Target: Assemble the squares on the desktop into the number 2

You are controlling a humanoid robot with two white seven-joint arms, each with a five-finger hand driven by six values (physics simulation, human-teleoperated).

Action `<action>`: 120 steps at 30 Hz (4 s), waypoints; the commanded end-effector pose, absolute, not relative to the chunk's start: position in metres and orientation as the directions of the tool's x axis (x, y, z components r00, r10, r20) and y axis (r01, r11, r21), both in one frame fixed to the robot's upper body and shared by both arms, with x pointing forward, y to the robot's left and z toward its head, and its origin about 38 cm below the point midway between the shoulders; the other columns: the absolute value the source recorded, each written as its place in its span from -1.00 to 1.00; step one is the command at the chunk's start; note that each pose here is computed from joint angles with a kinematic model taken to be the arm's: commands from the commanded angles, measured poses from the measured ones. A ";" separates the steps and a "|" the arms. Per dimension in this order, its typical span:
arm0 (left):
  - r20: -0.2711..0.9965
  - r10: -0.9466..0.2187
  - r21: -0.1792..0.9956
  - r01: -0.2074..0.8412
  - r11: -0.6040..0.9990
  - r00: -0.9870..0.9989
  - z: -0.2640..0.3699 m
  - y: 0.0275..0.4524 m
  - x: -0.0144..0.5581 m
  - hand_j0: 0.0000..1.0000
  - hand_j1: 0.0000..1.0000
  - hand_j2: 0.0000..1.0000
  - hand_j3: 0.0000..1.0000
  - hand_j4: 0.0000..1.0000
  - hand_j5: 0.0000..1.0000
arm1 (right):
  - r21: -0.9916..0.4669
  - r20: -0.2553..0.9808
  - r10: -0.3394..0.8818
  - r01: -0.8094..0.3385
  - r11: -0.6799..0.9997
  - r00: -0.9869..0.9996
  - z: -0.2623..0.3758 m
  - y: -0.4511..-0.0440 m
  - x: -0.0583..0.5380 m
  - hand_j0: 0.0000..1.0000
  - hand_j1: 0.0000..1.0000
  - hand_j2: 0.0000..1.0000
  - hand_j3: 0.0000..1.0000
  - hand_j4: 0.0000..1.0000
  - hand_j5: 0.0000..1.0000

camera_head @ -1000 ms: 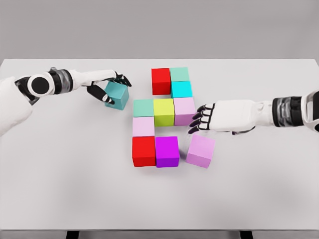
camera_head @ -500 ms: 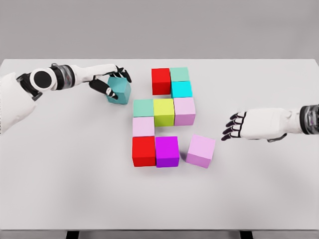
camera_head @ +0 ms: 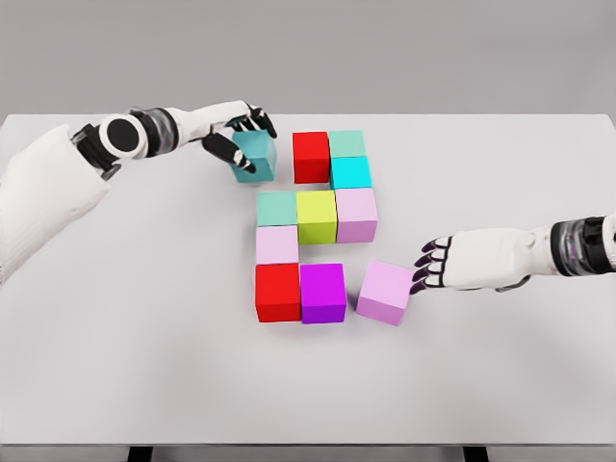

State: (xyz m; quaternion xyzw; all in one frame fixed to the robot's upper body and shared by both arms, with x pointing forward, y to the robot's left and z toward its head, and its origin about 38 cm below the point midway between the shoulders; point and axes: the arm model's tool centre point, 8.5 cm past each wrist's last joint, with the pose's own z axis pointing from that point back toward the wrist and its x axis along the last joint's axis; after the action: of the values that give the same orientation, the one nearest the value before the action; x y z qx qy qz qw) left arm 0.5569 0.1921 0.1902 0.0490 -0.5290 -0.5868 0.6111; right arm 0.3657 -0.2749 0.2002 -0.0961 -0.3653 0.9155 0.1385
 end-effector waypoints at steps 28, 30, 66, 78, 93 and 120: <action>0.595 -0.765 0.677 0.666 0.313 -0.246 0.188 0.178 0.562 0.79 0.79 0.79 0.79 0.79 0.79 | -0.739 -0.037 0.340 -0.203 -0.642 -0.940 0.209 -0.266 0.375 1.00 1.00 1.00 1.00 1.00 1.00; 0.593 -0.767 0.681 0.662 0.314 -0.245 0.190 0.180 0.563 0.79 0.79 0.79 0.79 0.79 0.79 | -0.743 -0.038 0.337 -0.199 -0.639 -0.941 0.210 -0.265 0.377 1.00 1.00 1.00 1.00 1.00 1.00; 0.558 -0.814 0.673 0.661 0.332 -0.160 0.173 0.199 0.573 0.89 0.89 0.89 0.89 0.89 0.89 | -0.744 -0.013 0.380 -0.245 -0.621 -0.925 0.209 -0.269 0.395 1.00 1.00 1.00 1.00 1.00 1.00; 0.536 -0.815 0.694 0.666 0.275 -0.221 0.173 0.192 0.569 0.85 0.85 0.85 0.85 0.85 0.85 | -0.754 -0.018 0.336 -0.208 -0.623 -0.942 0.214 -0.256 0.386 1.00 1.00 1.00 1.00 1.00 1.00; 0.510 -0.823 0.703 0.673 0.230 -0.252 0.166 0.187 0.565 0.61 0.61 0.61 0.61 0.61 0.61 | -0.817 0.088 0.553 -0.378 -0.436 -0.829 0.237 -0.312 0.430 1.00 1.00 1.00 1.00 1.00 1.00; 0.522 -0.826 0.697 0.665 0.269 -0.213 0.167 0.195 0.568 0.28 0.28 0.28 0.28 0.28 0.28 | -0.839 0.176 0.641 -0.454 -0.299 -0.747 0.246 -0.344 0.446 1.00 1.00 1.00 1.00 1.00 1.00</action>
State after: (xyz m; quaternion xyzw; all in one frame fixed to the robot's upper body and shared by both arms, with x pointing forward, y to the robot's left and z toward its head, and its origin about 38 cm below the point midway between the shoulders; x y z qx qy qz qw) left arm 0.5677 0.1950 0.1675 0.0817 -0.4963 -0.6020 0.6202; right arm 0.4461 -0.3438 0.2454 -0.0972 -0.4814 0.8020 0.3401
